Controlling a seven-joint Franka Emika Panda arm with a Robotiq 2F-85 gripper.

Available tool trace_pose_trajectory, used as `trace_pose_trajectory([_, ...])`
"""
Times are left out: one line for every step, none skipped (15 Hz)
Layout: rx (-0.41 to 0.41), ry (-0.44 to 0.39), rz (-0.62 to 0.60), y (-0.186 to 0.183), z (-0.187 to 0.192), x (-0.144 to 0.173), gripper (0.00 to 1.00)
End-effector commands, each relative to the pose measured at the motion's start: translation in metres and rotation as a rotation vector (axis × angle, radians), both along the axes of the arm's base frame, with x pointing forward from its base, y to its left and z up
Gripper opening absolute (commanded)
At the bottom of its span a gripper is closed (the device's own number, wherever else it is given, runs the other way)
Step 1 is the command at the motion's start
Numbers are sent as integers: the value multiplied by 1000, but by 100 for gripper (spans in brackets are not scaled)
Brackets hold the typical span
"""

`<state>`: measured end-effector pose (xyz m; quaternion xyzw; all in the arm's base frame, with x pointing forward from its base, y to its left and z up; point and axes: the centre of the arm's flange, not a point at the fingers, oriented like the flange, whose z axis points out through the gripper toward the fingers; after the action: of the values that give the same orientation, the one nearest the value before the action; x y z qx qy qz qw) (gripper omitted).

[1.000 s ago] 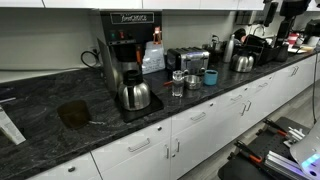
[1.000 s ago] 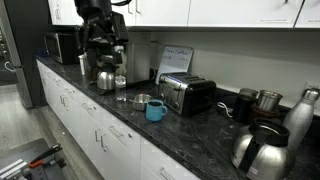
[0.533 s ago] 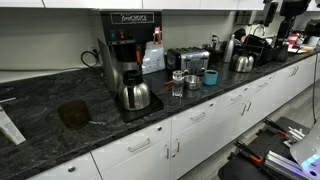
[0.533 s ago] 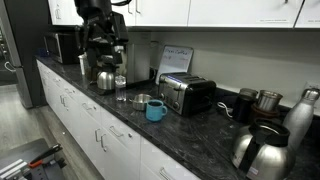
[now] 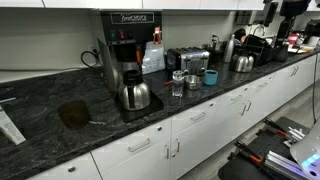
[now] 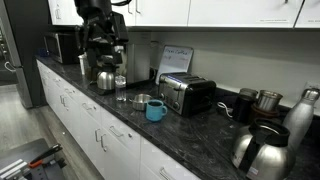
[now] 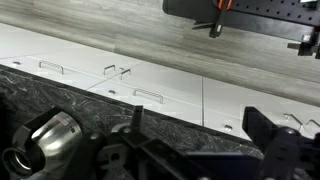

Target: Move the blue cup slightly to the left

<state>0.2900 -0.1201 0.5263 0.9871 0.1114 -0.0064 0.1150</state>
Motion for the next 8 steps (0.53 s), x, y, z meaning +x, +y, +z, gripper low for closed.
trace_pose_trajectory([0, 0, 0, 0, 0, 0, 100])
trace_pose_trajectory([0, 0, 0, 0, 0, 0, 100])
trace_pose_trajectory([0, 0, 0, 0, 0, 0, 100])
trace_pose_trajectory([0, 0, 0, 0, 0, 0, 100])
trace_pose_trajectory([0, 0, 0, 0, 0, 0, 100])
trace_pose_trajectory([-5, -7, -18, 0, 0, 2, 100])
trace_pose_trajectory([-16, -8, -35, 1, 0, 5, 100])
trace_pose_trajectory([-43, -25, -41, 0, 0, 10, 100])
